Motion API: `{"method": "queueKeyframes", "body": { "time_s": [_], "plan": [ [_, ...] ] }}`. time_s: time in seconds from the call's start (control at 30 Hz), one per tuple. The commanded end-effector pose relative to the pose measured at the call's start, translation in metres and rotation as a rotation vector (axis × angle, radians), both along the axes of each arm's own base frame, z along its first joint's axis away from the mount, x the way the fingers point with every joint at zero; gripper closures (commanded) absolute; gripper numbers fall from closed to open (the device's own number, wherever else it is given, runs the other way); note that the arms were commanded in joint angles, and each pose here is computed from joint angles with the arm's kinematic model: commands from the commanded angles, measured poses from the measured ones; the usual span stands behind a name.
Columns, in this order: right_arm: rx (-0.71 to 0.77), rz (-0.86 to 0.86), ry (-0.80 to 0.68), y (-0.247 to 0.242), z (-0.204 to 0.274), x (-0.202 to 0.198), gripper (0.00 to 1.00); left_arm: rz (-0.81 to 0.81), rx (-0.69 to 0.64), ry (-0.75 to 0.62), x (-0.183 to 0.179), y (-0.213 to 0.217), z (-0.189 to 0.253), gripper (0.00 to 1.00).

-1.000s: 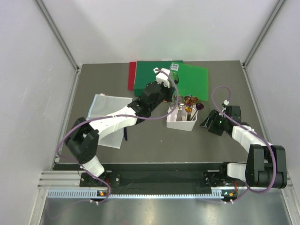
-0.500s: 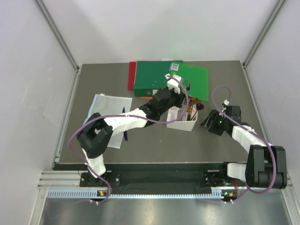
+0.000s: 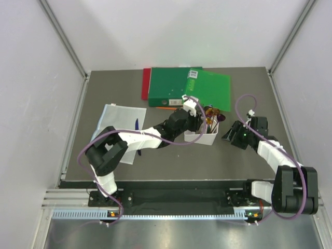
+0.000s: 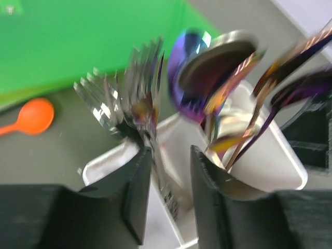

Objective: Sort the eating utensils into containers
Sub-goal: Place the fork in the storage box.

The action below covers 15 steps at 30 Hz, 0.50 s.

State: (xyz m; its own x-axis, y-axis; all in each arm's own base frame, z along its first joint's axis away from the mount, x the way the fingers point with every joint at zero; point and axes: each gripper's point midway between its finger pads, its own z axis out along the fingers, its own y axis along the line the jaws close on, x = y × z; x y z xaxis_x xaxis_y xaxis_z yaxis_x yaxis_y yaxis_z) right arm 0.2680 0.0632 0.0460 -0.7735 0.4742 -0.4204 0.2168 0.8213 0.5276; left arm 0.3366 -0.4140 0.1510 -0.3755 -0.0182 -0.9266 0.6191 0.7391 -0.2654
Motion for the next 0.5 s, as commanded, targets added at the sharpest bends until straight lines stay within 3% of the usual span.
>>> {"method": "queueKeyframes", "body": {
  "time_s": [0.0,0.3,0.4,0.47],
  "plan": [
    [-0.033,0.002,-0.156,-0.008,0.046,0.027,0.37,0.026,-0.075,-0.065,-0.006,0.013,0.041,0.55],
    [-0.064,-0.031,-0.243,-0.013,0.098,0.034,0.36,0.056,-0.094,-0.161,-0.001,0.023,0.093,0.52],
    [-0.072,-0.051,-0.263,-0.016,0.113,0.031,0.35,0.097,-0.008,-0.193,0.006,0.036,0.109,0.52],
    [-0.057,-0.062,-0.286,-0.014,0.124,0.031,0.35,0.161,0.153,-0.181,0.019,0.053,0.106,0.52]
  ]
}}
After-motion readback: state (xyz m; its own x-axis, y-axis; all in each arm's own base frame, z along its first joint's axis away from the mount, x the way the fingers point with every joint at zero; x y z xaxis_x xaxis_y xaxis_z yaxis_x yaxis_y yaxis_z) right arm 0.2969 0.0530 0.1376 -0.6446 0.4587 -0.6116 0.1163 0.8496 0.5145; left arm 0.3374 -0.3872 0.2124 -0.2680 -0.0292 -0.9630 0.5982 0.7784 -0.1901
